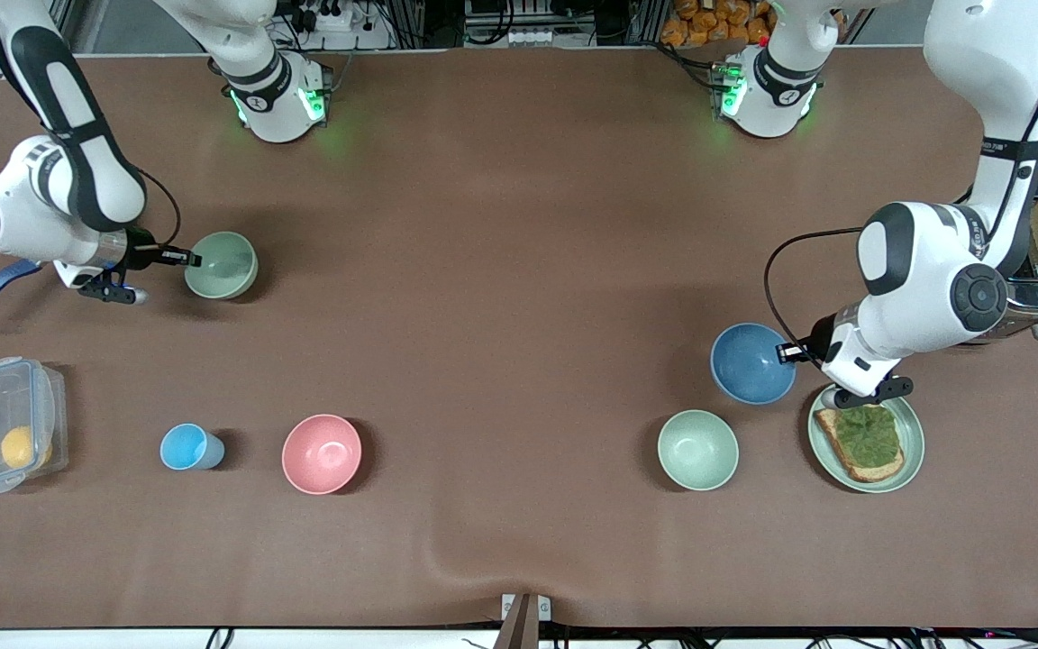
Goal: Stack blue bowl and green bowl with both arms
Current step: 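Grasp the green bowl with the right gripper while the left gripper lifts the blue bowl, then carry the green bowl and blue bowl toward each other with both grippers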
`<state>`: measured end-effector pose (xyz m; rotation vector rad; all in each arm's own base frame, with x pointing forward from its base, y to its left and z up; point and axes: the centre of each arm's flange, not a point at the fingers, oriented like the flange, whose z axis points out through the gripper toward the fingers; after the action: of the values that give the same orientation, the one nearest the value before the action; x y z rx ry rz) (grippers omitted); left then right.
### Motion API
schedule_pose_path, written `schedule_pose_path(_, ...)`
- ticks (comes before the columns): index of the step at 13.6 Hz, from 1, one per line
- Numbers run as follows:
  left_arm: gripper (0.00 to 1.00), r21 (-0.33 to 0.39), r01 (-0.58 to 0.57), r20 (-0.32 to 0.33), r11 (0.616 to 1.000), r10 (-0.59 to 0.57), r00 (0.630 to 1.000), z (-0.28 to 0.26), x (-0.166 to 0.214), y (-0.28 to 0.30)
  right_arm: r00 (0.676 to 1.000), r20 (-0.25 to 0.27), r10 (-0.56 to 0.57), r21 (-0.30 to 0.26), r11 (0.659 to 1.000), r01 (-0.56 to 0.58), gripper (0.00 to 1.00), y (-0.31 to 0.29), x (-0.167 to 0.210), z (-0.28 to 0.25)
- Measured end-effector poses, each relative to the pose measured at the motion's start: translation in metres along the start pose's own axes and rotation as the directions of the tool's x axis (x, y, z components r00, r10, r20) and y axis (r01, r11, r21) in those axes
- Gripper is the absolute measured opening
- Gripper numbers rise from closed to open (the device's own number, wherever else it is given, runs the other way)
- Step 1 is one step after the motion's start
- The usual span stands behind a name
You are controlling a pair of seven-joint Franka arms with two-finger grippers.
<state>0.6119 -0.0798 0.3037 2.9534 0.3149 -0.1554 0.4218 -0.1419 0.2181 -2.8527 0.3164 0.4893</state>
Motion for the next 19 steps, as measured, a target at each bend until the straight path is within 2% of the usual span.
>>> schedule_pose_path(2, 0.05, -0.011, 0.008, -0.011, 1.000, -0.008, 1.000, -0.009, -0.002, 0.004, 1.000, 0.007, -0.022, 0.015, 1.000, 0.022, 0.04, -0.021, -0.003, -0.026)
schedule_pose_path(4, 0.05, -0.034, 0.021, -0.017, 0.999, -0.022, 1.000, -0.017, -0.004, 0.009, 1.000, -0.008, 0.007, -0.001, 1.000, -0.007, 0.04, -0.057, -0.011, -0.052)
schedule_pose_path(7, 0.05, -0.058, 0.055, -0.019, 0.997, -0.056, 0.998, -0.022, 0.000, -0.002, 0.990, -0.021, 0.136, -0.048, 0.989, -0.137, 0.04, -0.144, -0.031, -0.075)
schedule_pose_path(10, 0.05, -0.064, 0.076, -0.021, 0.995, -0.078, 0.997, -0.024, 0.004, -0.013, 0.959, -0.075, 0.275, -0.095, 0.955, -0.281, 0.04, -0.255, -0.062, -0.076)
schedule_pose_path(12, 0.05, -0.069, 0.080, -0.020, 0.994, -0.081, 0.997, -0.024, 0.004, -0.013, 0.928, -0.120, 0.353, -0.097, 0.926, -0.365, 0.04, -0.314, -0.082, -0.066)
schedule_pose_path(14, 0.05, -0.070, 0.081, -0.019, 0.994, -0.082, 0.996, -0.024, 0.004, -0.013, 0.902, -0.148, 0.405, -0.067, 0.906, -0.418, 0.04, -0.363, -0.099, -0.050)
schedule_pose_path(17, 0.05, -0.070, 0.081, -0.019, 0.994, -0.083, 0.996, -0.024, 0.004, -0.013, 0.859, -0.128, 0.496, 0.039, 0.868, -0.495, 0.04, -0.419, -0.114, -0.011)
schedule_pose_path(19, 0.05, -0.070, 0.082, -0.019, 0.994, -0.083, 0.996, -0.024, 0.004, -0.014, 0.830, -0.146, 0.538, 0.082, 0.843, -0.532, 0.04, -0.449, -0.122, 0.021)
